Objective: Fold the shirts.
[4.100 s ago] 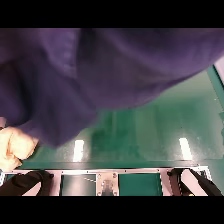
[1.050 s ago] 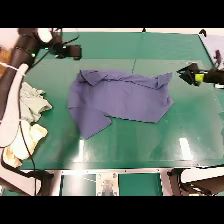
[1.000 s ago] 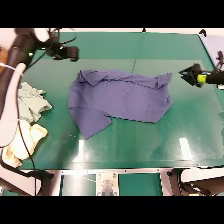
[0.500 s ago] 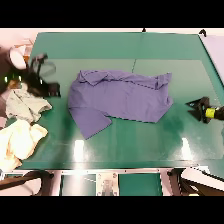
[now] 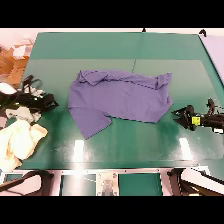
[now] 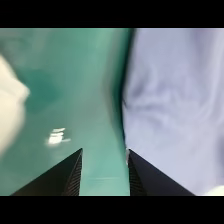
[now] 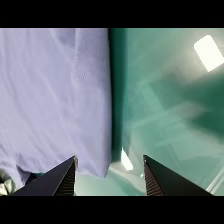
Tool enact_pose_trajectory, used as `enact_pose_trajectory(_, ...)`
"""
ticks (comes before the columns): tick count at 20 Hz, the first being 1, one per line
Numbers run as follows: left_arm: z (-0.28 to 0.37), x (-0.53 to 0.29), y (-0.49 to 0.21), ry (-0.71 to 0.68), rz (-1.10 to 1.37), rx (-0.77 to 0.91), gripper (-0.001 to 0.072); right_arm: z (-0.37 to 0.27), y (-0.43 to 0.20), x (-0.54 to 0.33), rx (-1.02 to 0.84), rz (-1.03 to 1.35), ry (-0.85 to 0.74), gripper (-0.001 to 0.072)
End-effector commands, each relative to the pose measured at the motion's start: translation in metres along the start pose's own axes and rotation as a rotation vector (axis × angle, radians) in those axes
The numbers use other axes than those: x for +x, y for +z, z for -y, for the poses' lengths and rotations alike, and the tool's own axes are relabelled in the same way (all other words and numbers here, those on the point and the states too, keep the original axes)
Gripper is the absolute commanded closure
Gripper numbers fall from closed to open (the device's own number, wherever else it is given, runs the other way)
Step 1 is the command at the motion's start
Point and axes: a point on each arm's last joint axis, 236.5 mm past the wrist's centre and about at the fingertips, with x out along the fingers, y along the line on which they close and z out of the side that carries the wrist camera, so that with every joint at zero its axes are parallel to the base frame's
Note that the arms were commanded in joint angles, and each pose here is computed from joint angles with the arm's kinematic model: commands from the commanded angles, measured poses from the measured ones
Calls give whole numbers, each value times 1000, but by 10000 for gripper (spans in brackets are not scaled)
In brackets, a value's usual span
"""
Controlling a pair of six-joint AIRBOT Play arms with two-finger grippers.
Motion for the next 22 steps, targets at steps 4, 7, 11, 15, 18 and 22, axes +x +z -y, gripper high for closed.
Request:
enact_pose_trajectory(4, 7, 21, -9, -445, -129, -35, 356, -8, 1, 5, -8, 10, 16, 217)
enact_pose_trajectory(7, 11, 30, 1, -466, -94, 45, 200, -8, 1, 5, -8, 10, 17, 217)
enact_pose_trajectory(11, 14, 51, 15, -341, -54, 164, 199, -8, 1, 5, -8, 9, 17, 216)
enact_pose_trajectory(15, 17, 83, -3, -276, -131, 209, 199, -9, -2, 5, -9, -5, 22, 217)
enact_pose_trajectory(18, 17, 88, -1, -288, -129, 164, 200, -13, -11, 6, -16, -40, 34, 216)
enact_pose_trajectory(22, 51, 83, 10, -409, -76, 133, 222, -17, -16, 10, -41, -57, 31, 216)
